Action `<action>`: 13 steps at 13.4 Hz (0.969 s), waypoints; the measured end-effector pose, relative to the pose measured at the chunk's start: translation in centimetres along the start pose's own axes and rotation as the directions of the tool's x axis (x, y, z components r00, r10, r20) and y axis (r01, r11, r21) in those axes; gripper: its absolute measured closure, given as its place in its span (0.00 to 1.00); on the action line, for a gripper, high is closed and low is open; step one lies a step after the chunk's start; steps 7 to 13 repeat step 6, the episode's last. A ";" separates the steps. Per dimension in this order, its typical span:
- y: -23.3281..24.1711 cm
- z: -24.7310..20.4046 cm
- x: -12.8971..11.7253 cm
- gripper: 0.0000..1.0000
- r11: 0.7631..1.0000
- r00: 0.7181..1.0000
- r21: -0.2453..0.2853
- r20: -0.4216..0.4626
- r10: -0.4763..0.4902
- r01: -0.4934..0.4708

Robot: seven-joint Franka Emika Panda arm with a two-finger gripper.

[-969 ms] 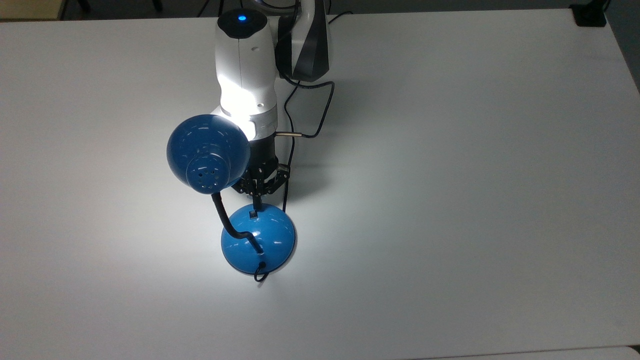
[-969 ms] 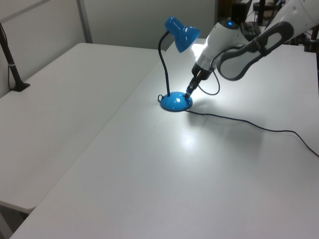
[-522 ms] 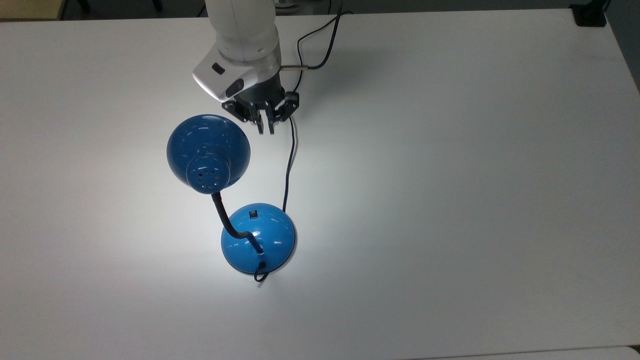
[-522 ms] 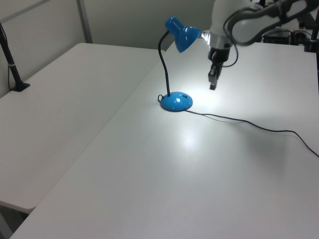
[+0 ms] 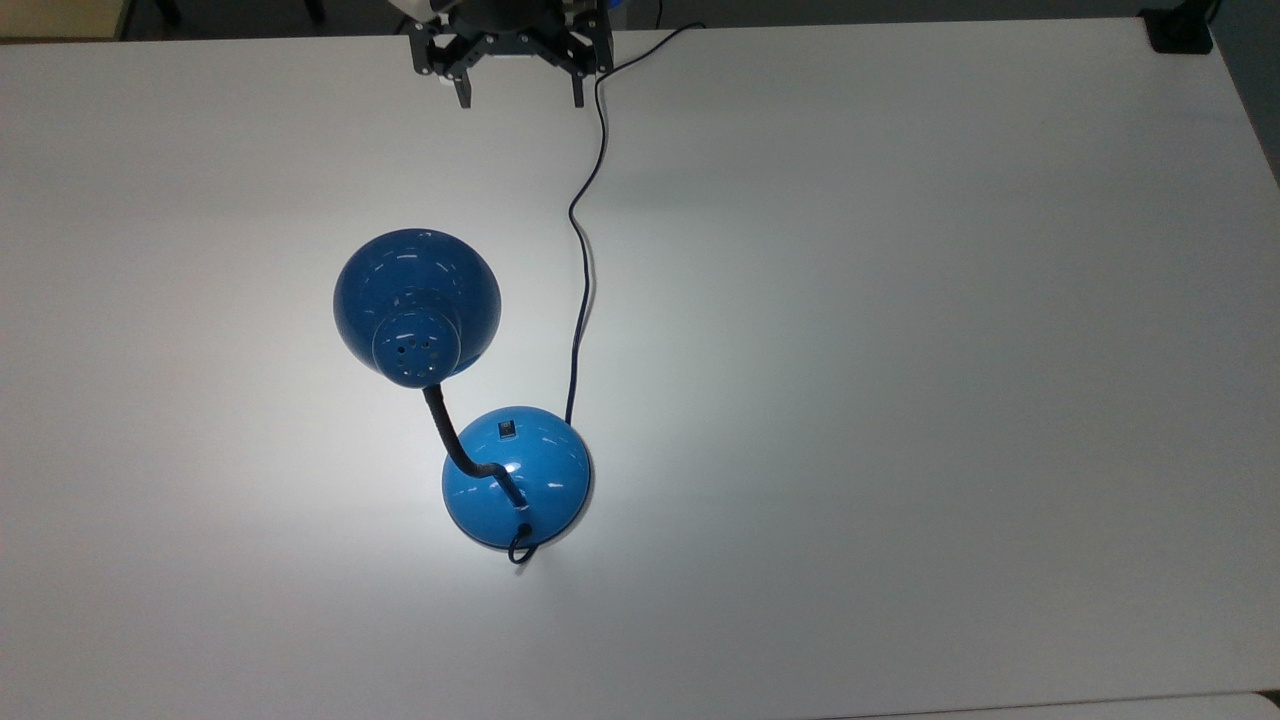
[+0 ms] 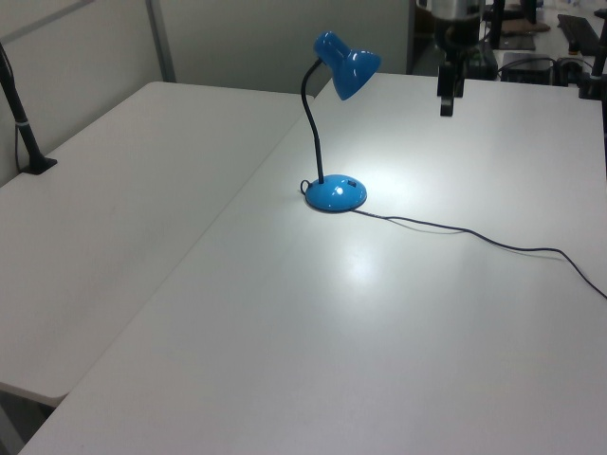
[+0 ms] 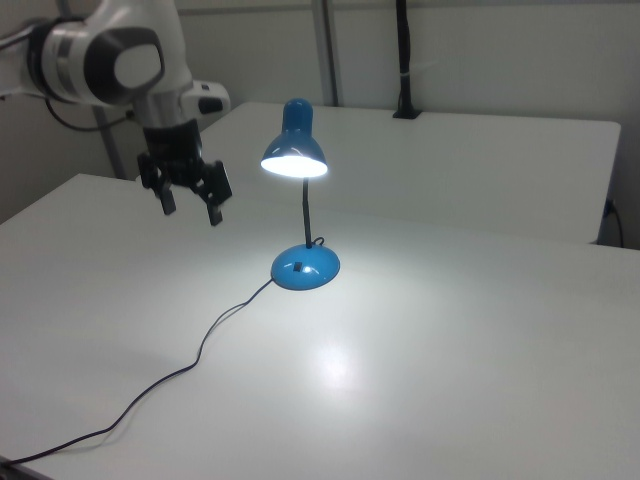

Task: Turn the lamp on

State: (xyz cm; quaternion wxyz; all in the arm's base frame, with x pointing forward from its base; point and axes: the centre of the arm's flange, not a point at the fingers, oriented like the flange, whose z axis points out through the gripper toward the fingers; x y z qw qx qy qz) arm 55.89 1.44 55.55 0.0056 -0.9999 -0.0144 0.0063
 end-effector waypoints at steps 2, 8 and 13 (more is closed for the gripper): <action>0.6 -2.4 0.3 0.00 1.000 0.999 0.000 -0.047 0.012 -0.012; 3.4 -4.9 0.4 0.00 0.998 0.994 0.000 -0.098 0.057 -0.057; 3.4 -4.9 0.4 0.00 0.998 0.994 0.000 -0.098 0.057 -0.057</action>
